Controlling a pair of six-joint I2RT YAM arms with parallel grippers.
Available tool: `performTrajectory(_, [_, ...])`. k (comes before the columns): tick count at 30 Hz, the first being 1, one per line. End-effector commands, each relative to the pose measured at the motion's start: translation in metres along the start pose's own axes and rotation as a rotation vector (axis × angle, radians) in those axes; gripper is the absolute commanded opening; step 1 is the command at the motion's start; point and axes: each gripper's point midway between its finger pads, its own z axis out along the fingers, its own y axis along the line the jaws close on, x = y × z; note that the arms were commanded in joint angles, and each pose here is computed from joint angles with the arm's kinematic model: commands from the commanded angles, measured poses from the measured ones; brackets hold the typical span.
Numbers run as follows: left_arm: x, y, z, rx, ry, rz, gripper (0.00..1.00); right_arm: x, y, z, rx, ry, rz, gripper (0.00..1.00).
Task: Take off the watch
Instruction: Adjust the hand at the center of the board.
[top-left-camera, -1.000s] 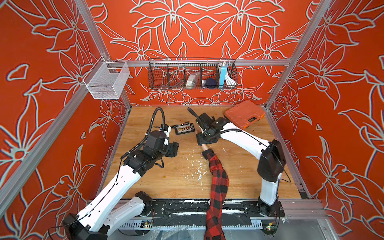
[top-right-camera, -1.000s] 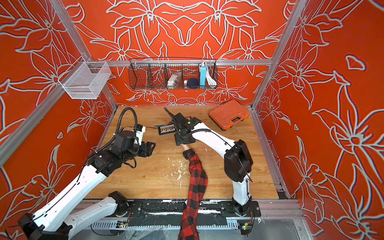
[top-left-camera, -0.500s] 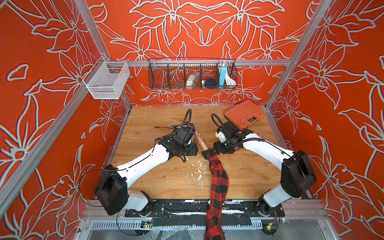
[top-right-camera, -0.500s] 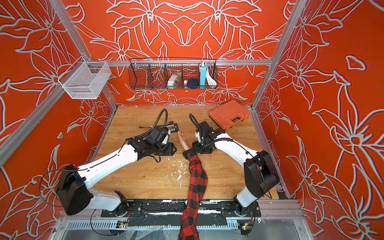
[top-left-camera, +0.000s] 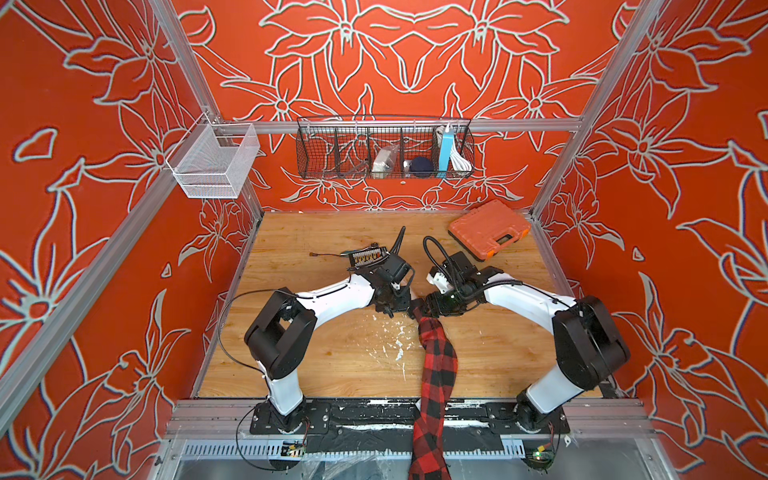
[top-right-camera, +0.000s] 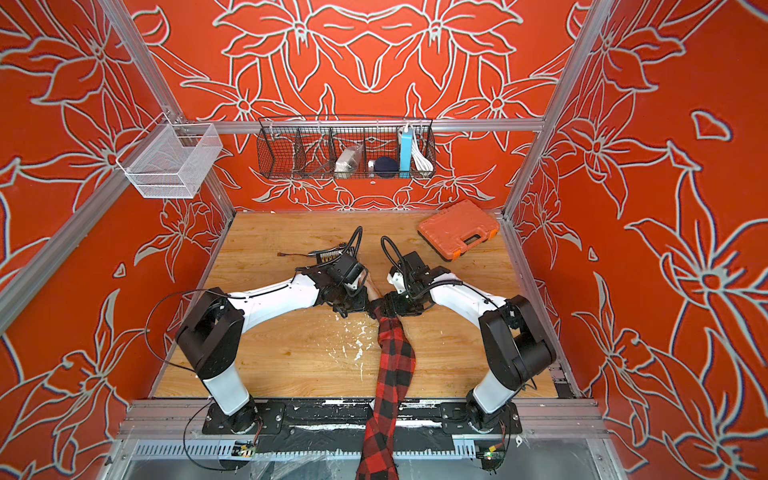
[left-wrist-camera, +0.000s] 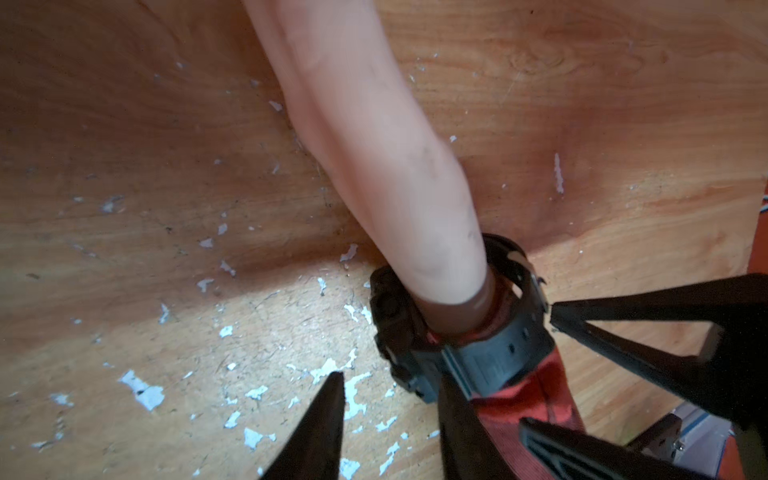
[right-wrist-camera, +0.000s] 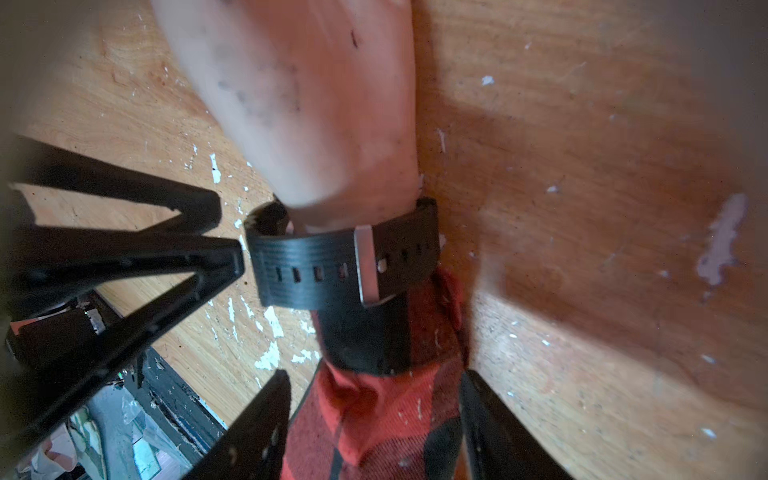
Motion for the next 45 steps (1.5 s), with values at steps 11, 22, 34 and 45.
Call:
performTrajectory(11, [0.015, 0.02, 0.025, -0.059, 0.055, 0.006, 0.31, 0.001, 0.016, 0.01, -0.111, 0.011, 0.002, 0.65])
performTrajectory(22, [0.034, 0.055, 0.031, -0.091, 0.068, -0.02, 0.25, 0.001, 0.054, -0.002, -0.181, 0.004, -0.035, 0.62])
performTrajectory(34, [0.039, 0.091, 0.033, -0.088, 0.078, -0.078, 0.23, 0.002, 0.077, -0.021, -0.115, -0.071, -0.056, 0.64])
performTrajectory(45, [0.013, 0.048, -0.032, -0.171, -0.018, 0.137, 0.4, -0.019, 0.006, -0.076, 0.047, -0.217, 0.105, 0.64])
